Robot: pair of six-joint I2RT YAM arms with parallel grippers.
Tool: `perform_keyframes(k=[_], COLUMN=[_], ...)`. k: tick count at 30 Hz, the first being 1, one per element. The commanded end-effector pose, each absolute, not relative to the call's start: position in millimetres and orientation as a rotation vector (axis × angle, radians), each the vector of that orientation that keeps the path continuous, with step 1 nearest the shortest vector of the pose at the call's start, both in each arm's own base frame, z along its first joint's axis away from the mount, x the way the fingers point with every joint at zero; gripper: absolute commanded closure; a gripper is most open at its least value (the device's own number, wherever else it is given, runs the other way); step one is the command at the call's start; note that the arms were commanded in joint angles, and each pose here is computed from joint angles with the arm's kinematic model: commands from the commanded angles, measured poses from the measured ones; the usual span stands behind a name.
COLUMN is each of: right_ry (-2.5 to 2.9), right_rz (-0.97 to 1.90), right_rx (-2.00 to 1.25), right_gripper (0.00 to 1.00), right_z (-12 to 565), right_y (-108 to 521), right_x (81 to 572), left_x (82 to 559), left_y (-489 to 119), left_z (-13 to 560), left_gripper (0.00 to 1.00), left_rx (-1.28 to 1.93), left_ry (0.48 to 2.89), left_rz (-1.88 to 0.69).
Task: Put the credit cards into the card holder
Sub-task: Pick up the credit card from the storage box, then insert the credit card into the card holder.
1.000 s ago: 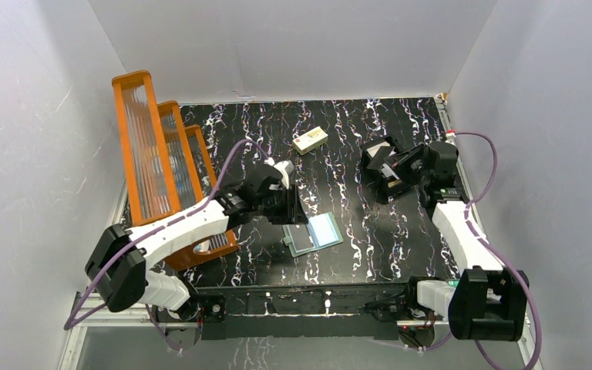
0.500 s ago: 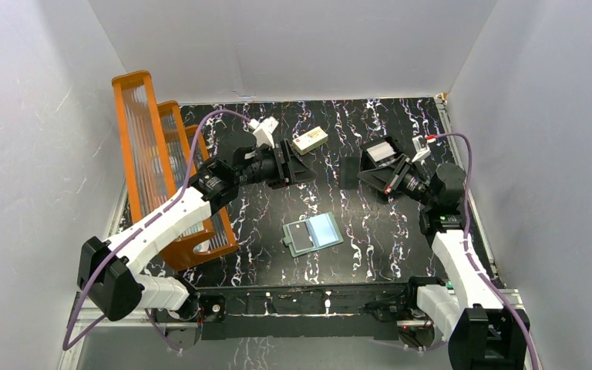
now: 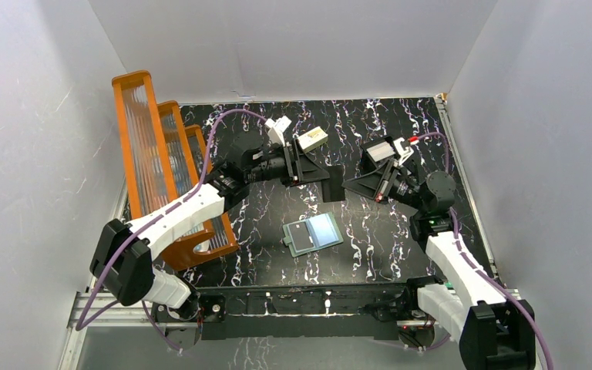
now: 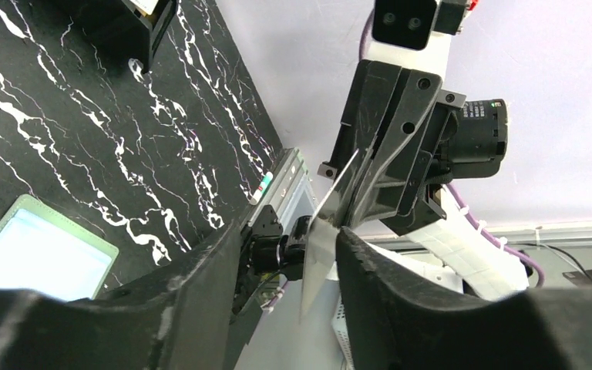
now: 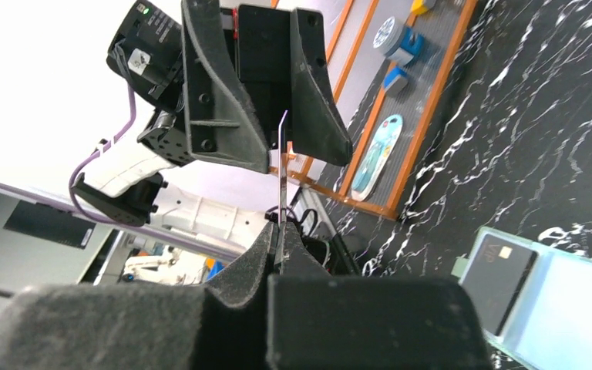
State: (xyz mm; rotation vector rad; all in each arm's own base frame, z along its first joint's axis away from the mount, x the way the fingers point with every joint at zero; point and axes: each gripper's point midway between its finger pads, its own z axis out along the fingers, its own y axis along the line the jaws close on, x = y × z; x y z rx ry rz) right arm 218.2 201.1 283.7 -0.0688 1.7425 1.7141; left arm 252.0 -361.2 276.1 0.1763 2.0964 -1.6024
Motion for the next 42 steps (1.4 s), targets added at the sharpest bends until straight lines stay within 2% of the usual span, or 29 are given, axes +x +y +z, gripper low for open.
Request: perform_keyframes(k=[1,6,7,8,10,12,14,20,25,34,42], right_ry=[1.662,1.679,1.697,1.726,1.820,1.914,2.009,2.298,2.482,2.579,2.615], right_rz=[1.744,1.727,1.714,1.690,1.599,1.472,1.354,1.051,0.923,0.780,0.856], right_rx=[-0.128,-0.088,-0.081,-0.073,-0.028,0.013,0.104,0.276,0.273,0.214,0.172], right_gripper=[1.00,1.00,1.00,0.97,0.80,0.68,0.59,0.56,0.55,0.52,0.54], right_z=[301.4,290.3,286.0,279.9,263.1,243.2,222.3,135.2,85.2,45.5,29.6], right_y=[213.3,214.7,214.6,214.4,211.6,205.0,196.2,176.7,178.4,184.9,202.7], right_x=[211.2,213.7,215.2,218.0,227.4,237.0,245.3,258.2,256.3,241.6,226.0], left_x=[244.0,242.2,242.4,243.7,246.5,248.1,247.9,240.4,235.1,230.1,227.4], left_y=[-362.7,-357.5,-355.5,-353.6,-344.4,-332.5,-320.9,-310.1,-311.4,-303.3,-301.1], left_z=[295.2,281.2,275.7,268.9,258.2,243.3,224.9,175.3,138.8,96.8,75.8], left_gripper=[0.61,0.97,1.00,1.00,1.00,1.00,1.00,1.00,1.00,1.00,1.00], left_rx=[0.221,0.188,0.172,0.156,0.147,0.118,0.081,0.001,-0.029,-0.085,-0.084], left_ry=[2.005,2.057,2.077,2.103,2.154,2.223,2.273,2.378,2.484,2.573,2.616], left_rz=[-1.686,-1.649,-1.631,-1.600,-1.491,-1.372,-1.285,-1.226,-1.210,-1.135,-1.106])
